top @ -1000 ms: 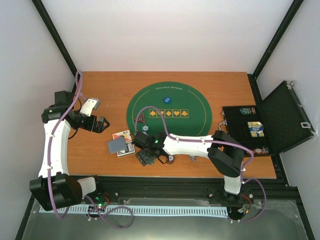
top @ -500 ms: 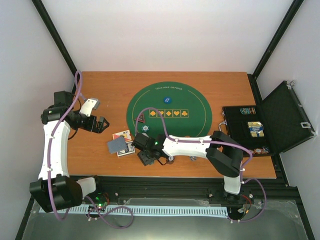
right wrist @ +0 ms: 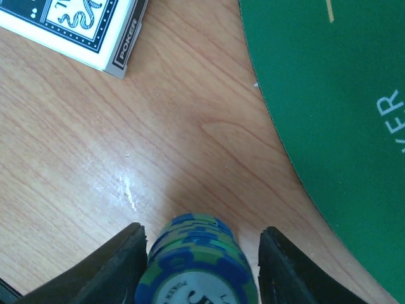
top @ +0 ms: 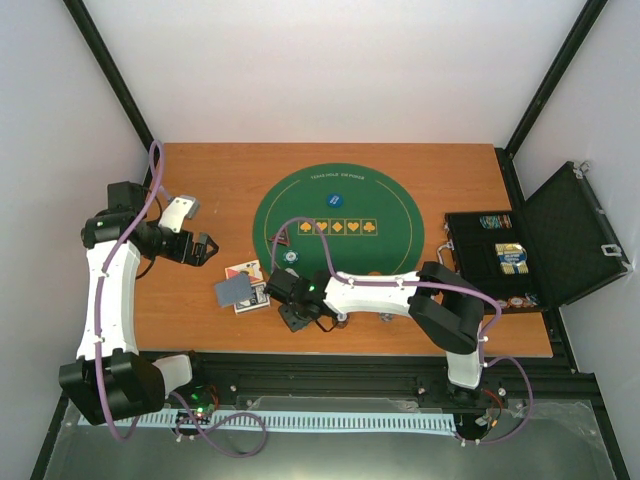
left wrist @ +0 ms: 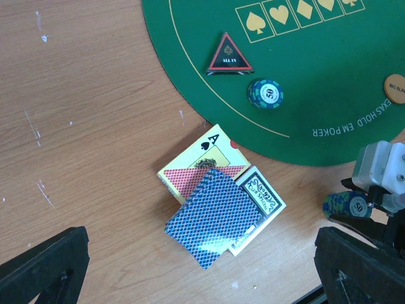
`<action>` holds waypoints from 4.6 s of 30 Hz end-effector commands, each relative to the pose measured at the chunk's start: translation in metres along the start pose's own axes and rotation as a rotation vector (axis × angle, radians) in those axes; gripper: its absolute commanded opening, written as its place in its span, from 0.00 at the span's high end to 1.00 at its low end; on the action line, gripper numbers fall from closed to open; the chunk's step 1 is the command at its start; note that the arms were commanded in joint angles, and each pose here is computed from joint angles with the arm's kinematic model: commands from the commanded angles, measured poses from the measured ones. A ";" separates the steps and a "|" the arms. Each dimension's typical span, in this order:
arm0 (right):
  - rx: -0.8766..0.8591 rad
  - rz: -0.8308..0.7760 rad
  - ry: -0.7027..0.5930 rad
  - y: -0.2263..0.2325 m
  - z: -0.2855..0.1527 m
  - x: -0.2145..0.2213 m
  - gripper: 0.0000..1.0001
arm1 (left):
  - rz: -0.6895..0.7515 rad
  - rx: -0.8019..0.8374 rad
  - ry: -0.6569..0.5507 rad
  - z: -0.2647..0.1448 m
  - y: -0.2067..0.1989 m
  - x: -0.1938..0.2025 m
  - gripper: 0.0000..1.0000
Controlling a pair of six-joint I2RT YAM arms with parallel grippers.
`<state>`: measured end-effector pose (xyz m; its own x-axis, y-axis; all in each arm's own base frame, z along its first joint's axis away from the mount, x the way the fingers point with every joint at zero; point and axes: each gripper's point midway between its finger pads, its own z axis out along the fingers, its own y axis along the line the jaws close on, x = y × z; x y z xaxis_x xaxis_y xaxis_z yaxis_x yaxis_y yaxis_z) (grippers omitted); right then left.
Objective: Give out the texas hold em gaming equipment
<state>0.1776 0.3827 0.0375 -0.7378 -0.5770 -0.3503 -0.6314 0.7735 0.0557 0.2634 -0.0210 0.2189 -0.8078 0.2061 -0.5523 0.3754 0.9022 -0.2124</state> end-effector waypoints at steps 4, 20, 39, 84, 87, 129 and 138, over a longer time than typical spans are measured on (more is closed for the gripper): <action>0.014 -0.001 -0.019 0.001 -0.002 -0.002 0.67 | 0.013 -0.015 -0.036 -0.014 -0.003 -0.009 0.00; 0.003 -0.008 -0.126 0.000 -0.066 -0.043 0.76 | 0.004 0.002 -0.034 -0.013 -0.004 -0.012 0.00; 0.183 0.305 -0.194 -0.234 -0.047 -0.152 0.76 | 0.004 0.016 -0.024 -0.013 -0.004 -0.014 0.00; 0.225 0.460 -0.184 -0.339 0.084 -0.214 0.76 | 0.016 0.021 -0.003 0.000 0.007 -0.019 0.00; 0.206 0.461 -0.191 -0.336 0.081 -0.218 0.76 | 0.015 0.026 -0.004 0.000 0.007 -0.021 0.00; 0.195 0.373 -0.167 -0.300 0.039 -0.204 0.32 | 0.025 0.036 -0.018 -0.009 -0.003 -0.017 0.00; 0.190 0.301 -0.238 -0.249 -0.038 -0.199 0.29 | 0.004 0.028 -0.009 -0.011 -0.003 -0.015 0.00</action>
<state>0.5091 0.2735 0.0705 -0.8500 -0.2168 -0.4802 -0.2620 0.9647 0.0283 0.2725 -0.0235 0.2242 -0.8123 0.2077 -0.5450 0.3908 0.8874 -0.2443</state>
